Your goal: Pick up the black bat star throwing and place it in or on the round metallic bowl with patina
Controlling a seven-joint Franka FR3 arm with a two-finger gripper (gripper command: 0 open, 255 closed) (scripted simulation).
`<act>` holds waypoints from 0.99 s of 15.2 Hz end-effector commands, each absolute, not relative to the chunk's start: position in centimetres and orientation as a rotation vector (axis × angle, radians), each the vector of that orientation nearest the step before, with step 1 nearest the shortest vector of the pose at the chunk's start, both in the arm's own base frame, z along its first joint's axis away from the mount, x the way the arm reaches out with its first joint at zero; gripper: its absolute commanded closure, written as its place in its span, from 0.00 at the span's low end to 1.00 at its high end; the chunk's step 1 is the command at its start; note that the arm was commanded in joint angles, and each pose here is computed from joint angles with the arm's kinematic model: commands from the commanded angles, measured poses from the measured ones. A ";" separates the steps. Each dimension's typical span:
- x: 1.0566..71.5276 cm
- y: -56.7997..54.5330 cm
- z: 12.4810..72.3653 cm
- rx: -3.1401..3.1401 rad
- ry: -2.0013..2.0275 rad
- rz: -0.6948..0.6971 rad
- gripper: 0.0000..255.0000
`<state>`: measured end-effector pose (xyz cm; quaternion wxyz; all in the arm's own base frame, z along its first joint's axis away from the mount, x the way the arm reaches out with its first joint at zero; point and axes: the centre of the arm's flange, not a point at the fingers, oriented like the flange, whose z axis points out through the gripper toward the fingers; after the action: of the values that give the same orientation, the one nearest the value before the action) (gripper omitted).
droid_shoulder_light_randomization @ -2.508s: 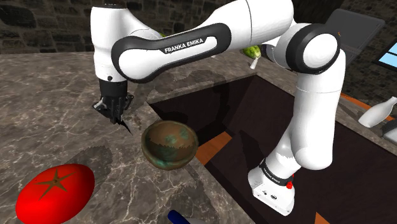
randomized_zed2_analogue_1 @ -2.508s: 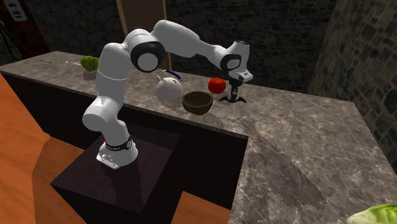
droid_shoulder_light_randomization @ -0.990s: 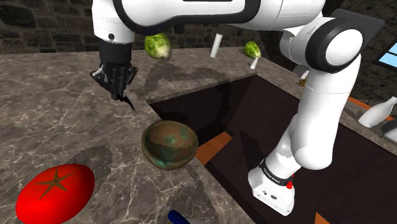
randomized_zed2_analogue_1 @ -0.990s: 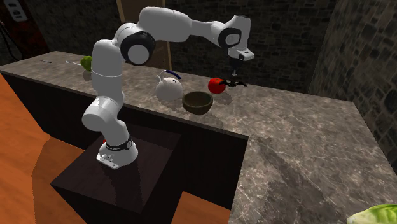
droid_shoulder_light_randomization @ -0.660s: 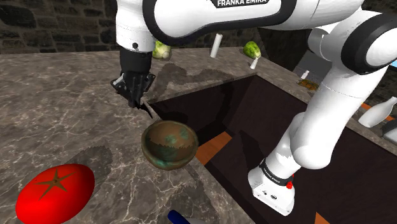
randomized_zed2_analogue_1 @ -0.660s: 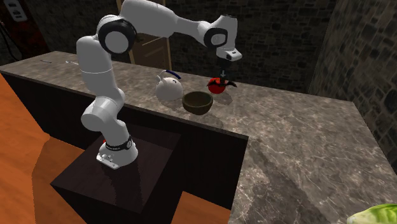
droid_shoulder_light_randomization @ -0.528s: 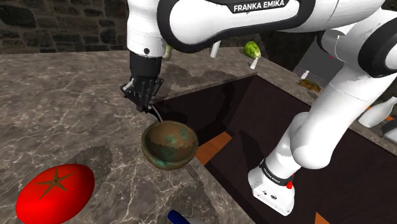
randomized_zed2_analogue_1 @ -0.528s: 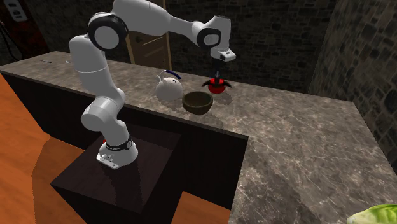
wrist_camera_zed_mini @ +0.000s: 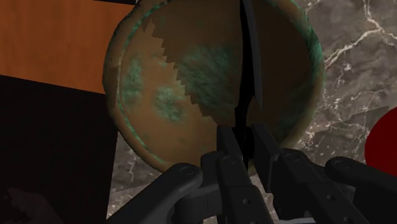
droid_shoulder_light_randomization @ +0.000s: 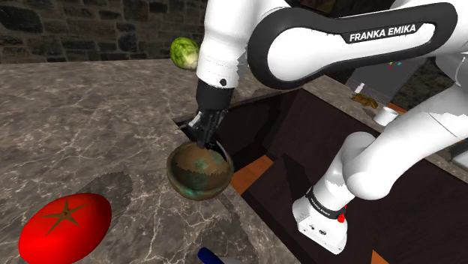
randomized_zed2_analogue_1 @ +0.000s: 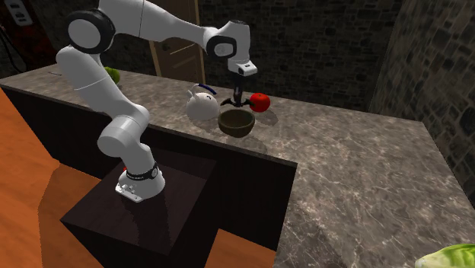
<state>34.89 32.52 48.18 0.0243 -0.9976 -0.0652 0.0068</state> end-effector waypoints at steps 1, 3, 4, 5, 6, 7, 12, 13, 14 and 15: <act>33.9 32.2 47.5 -3.086 -0.200 0.021 1.00; 33.9 32.2 46.5 -3.086 -0.200 0.021 1.00; 33.9 32.2 45.9 -3.086 -0.200 0.021 1.00; 33.9 32.2 45.4 -3.086 -0.200 0.021 1.00; 33.9 32.2 44.9 -3.086 -0.200 0.021 1.00; 33.9 32.2 44.4 -3.086 -0.200 0.021 1.00; 33.9 32.2 41.9 -3.086 -0.200 0.021 1.00; 33.9 32.2 41.9 -3.086 -0.200 0.021 1.00; 33.9 32.2 41.9 -3.086 -0.200 0.021 1.00; 33.9 32.2 41.9 -3.086 -0.200 0.021 1.00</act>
<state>33.89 32.15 41.96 0.0247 -0.9976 -0.0646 0.0070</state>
